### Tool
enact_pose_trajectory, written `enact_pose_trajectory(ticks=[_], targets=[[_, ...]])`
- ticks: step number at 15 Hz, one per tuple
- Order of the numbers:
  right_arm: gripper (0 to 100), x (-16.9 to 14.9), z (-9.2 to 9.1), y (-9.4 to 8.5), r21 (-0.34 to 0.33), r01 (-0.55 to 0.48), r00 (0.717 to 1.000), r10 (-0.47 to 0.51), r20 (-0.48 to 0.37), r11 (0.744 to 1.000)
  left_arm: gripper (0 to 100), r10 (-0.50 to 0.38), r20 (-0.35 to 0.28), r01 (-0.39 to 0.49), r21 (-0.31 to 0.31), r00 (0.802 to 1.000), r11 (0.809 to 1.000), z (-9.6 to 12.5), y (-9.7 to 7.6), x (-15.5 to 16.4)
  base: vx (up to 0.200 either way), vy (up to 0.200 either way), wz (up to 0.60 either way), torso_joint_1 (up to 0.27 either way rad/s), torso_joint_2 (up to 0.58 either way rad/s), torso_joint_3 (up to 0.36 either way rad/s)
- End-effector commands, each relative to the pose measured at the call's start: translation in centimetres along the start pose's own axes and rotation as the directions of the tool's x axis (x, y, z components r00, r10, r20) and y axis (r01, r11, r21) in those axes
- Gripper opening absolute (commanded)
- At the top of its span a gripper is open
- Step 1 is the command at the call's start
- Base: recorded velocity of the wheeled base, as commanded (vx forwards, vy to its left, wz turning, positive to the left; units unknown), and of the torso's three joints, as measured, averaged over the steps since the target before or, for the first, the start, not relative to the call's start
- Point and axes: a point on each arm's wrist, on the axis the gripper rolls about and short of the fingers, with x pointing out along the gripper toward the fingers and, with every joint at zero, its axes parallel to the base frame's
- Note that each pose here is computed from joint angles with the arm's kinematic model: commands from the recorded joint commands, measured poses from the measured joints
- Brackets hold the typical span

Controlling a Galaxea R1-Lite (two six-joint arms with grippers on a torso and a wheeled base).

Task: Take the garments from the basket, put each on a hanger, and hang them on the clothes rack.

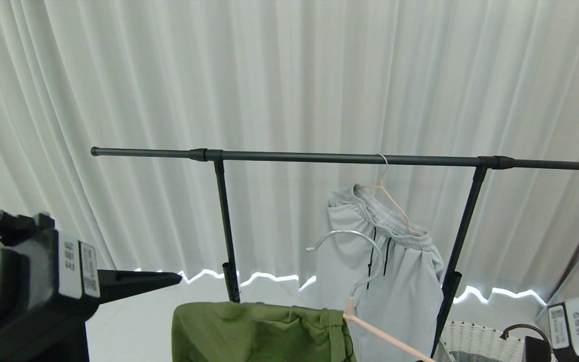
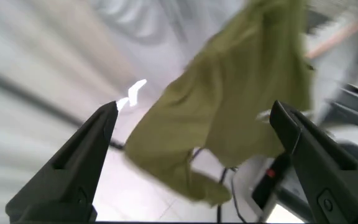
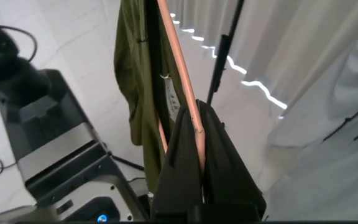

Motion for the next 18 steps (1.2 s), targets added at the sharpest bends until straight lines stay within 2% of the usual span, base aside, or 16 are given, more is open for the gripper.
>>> enact_pose_trajectory(ticks=[1,5,8,10,13,18], targets=[[0,-0.8,0.0,0.7,-0.014,-0.057,0.998,0.057,0.013,0.998,100,-0.080,-0.020,0.080,0.018,0.997,0.997,-0.5,-0.4,0.7,0.000,0.000,0.00,0.000,0.00,0.000],[0,-1.2,-0.8,1.7,-0.077,-0.129,0.992,0.129,-0.014,0.989,100,-0.159,-0.028,0.159,0.014,0.987,0.987,-1.0,-0.7,1.6,0.000,0.000,0.00,0.000,0.00,0.000],[0,-1.4,-0.8,2.2,-0.085,-0.160,0.987,0.160,-0.016,0.983,100,-0.242,-0.030,0.243,0.030,0.970,0.969,-1.4,-1.5,1.7,0.000,0.000,0.00,0.000,0.00,0.000],[0,-1.5,-0.9,2.4,-0.089,-0.175,0.985,0.174,-0.020,0.981,100,-0.279,-0.061,0.282,0.043,0.958,0.958,-2.3,-2.2,2.0,0.000,0.000,0.00,0.000,0.00,0.000],[0,-1.6,-1.1,3.0,-0.099,-0.210,0.978,0.208,-0.030,0.973,100,-0.277,-0.030,0.278,0.050,0.961,0.959,-1.6,-2.2,3.2,0.000,0.000,0.00,0.000,0.00,0.000],[0,-1.7,-0.9,3.0,-0.097,-0.215,0.977,0.214,-0.020,0.972,100,-0.307,-0.051,0.310,0.058,0.950,0.949,-2.4,-2.8,3.5,0.000,0.000,0.00,0.000,0.00,0.000]])
